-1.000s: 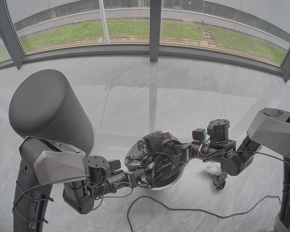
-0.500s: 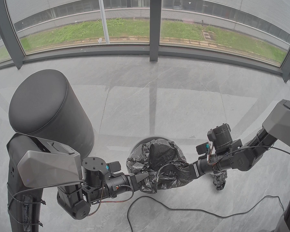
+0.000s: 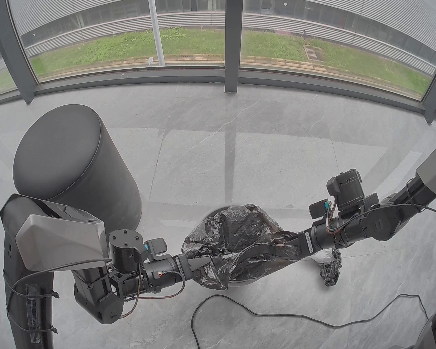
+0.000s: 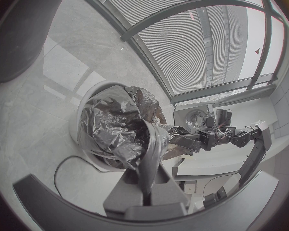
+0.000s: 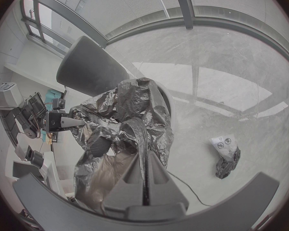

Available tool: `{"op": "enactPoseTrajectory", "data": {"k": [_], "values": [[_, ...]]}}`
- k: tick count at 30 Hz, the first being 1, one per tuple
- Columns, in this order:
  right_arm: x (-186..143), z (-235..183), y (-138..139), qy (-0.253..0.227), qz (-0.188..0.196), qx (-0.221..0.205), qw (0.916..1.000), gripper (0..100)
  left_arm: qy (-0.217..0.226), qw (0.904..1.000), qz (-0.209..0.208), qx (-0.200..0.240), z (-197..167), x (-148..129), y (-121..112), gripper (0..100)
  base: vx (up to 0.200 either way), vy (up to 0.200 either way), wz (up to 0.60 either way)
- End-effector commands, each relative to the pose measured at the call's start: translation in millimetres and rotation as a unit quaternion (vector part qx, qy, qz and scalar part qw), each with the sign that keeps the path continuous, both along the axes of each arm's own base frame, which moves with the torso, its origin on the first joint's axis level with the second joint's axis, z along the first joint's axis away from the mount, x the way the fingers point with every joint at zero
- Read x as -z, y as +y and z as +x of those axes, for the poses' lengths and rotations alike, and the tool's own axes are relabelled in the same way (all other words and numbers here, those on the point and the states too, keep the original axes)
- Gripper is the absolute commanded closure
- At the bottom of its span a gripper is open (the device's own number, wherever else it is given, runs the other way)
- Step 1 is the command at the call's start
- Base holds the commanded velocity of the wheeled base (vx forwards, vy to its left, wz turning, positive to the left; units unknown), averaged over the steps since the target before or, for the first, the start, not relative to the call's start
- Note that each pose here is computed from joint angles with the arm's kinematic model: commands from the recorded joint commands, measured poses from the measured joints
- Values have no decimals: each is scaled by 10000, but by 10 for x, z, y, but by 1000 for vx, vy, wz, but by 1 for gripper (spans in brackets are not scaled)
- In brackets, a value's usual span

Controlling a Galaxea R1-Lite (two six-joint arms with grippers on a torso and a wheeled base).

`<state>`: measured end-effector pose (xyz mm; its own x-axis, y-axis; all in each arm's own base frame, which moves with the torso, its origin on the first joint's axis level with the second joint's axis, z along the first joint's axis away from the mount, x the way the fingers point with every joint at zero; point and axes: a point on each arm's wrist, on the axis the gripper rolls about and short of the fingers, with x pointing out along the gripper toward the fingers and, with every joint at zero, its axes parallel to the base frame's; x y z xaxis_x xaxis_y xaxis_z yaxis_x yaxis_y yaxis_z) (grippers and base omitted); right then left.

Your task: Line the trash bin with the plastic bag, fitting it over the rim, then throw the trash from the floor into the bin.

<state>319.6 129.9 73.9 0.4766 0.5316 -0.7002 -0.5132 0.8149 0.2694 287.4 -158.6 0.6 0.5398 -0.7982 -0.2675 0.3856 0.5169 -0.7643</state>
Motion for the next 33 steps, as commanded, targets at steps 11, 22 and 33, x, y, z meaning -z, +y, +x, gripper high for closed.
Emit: {"op": "enactPoseTrajectory", "data": {"k": [11,22,33], "values": [[73,-123,-68,237,-175,-54,9996,100,759,9964,58,-365,-79,43,56,100,0,0,0],[-42,-61,-38,-1077,-255,-585,9921,100,932,9908,-824,-530,7,-195,-160,100,0,0,0],[138,-329,-118,-1408,-360,-844,9858,100,1573,9749,-831,-1339,-134,-237,-325,100,0,0,0]]}}
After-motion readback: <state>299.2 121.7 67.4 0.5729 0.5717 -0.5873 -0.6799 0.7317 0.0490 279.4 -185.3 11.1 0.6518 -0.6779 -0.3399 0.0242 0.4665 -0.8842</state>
